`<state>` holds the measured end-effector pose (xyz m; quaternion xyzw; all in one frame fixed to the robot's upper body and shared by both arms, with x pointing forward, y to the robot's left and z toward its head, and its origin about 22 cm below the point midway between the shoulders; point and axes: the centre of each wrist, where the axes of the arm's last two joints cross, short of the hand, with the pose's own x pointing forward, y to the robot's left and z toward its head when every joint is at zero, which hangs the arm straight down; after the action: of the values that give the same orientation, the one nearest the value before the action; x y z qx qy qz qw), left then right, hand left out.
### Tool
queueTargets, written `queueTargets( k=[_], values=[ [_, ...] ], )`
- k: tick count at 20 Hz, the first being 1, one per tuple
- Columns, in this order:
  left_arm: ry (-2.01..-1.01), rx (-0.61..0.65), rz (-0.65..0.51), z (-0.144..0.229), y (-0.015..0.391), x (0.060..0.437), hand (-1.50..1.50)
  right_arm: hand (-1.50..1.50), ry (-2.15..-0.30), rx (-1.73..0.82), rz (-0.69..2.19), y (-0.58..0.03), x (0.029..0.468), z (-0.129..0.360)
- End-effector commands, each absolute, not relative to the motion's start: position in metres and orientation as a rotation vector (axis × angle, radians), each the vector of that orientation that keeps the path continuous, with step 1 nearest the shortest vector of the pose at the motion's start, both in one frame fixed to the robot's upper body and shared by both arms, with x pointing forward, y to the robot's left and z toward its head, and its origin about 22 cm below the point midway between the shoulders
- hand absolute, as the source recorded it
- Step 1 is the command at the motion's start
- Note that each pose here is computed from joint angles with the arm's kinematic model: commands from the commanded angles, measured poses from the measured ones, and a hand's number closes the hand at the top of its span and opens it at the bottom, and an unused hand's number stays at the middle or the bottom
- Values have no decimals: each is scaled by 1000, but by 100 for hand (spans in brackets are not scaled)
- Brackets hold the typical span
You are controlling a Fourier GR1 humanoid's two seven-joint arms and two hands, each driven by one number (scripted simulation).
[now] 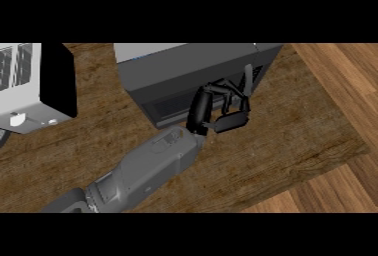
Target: Pick up the milk, place it into the microwave and close the microwave
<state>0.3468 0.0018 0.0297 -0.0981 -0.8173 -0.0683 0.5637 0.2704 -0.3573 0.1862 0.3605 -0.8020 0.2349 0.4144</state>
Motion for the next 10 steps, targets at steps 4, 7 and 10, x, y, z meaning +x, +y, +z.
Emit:
queueTargets(
  k=[4, 7, 10],
  values=[
    [-1766, 23, -47, 2, 33, 362, 150, -150, -2029, 894, 607, -363, 265, 197],
    [-1721, -8, -5, 1, 33, 360, 150, -150, -2029, 884, 568, -369, 262, 193],
    [-1712, -17, -19, -7, 36, 357, -150, -150, -2020, 877, 566, -369, 257, 194]
  ],
)
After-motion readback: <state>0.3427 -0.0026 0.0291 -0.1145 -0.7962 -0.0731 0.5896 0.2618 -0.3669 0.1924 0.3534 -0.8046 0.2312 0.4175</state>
